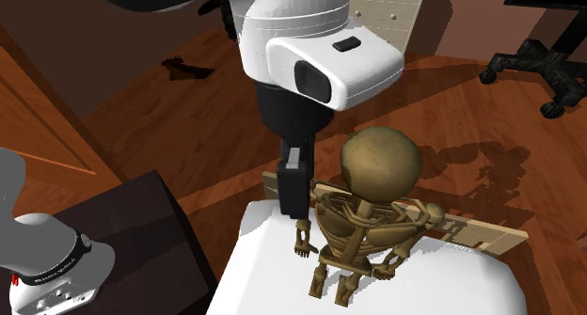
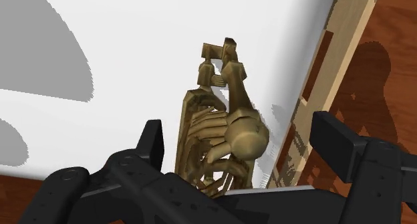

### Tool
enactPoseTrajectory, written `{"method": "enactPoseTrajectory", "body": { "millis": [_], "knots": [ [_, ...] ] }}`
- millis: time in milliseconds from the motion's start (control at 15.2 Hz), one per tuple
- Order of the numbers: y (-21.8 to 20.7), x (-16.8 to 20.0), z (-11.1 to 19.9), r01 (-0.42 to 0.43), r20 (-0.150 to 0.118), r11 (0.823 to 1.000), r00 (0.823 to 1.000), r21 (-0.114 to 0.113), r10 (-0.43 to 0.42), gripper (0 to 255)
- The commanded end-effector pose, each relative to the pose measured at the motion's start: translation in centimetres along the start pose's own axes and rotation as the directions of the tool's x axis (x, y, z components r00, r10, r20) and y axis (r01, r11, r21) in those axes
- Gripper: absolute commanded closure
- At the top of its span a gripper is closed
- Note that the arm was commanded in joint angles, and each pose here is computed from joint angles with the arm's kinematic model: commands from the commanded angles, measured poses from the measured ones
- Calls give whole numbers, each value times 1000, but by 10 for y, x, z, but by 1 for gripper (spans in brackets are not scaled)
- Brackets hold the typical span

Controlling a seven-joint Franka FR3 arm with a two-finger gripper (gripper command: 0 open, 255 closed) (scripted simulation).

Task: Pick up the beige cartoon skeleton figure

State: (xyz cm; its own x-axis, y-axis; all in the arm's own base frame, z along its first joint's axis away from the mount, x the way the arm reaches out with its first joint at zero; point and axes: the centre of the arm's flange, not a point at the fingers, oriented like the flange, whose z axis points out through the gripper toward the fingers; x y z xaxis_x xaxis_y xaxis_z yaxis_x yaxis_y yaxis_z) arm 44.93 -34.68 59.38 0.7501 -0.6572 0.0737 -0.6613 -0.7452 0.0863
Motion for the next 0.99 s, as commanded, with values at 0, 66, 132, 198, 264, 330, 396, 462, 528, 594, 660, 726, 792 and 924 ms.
{"method": "enactPoseTrajectory", "body": {
  "millis": [0,66,132,198,264,330,396,462,528,594,660,726,792,924],
  "knots": [
    [-1,0,11,-1,0,1000,1000,0,1,0],
    [-1,0,17,-1,0,1000,1000,0,1,0],
    [-2,-1,20,-1,0,1000,1000,0,1,0],
    [-2,-1,20,-1,0,1000,1000,0,1,0],
    [-2,-1,20,-1,0,1000,1000,0,1,0],
    [-2,0,20,-1,0,1000,1000,0,1,255],
    [-2,-1,20,-1,0,1000,1000,0,1,255],
    [-2,-1,20,-1,0,1000,1000,0,1,255],
    [-2,0,20,-1,0,1000,1000,0,1,255],
    [-2,0,20,-1,0,1000,1000,0,1,255],
    [-2,0,20,-1,0,1000,1000,0,1,255],
    [-2,0,20,-1,0,1000,1000,0,1,255],
    [-2,0,20,-1,0,1000,1000,0,1,255],
    [-2,-1,20,-1,0,1000,1000,0,1,255]
  ]
}}
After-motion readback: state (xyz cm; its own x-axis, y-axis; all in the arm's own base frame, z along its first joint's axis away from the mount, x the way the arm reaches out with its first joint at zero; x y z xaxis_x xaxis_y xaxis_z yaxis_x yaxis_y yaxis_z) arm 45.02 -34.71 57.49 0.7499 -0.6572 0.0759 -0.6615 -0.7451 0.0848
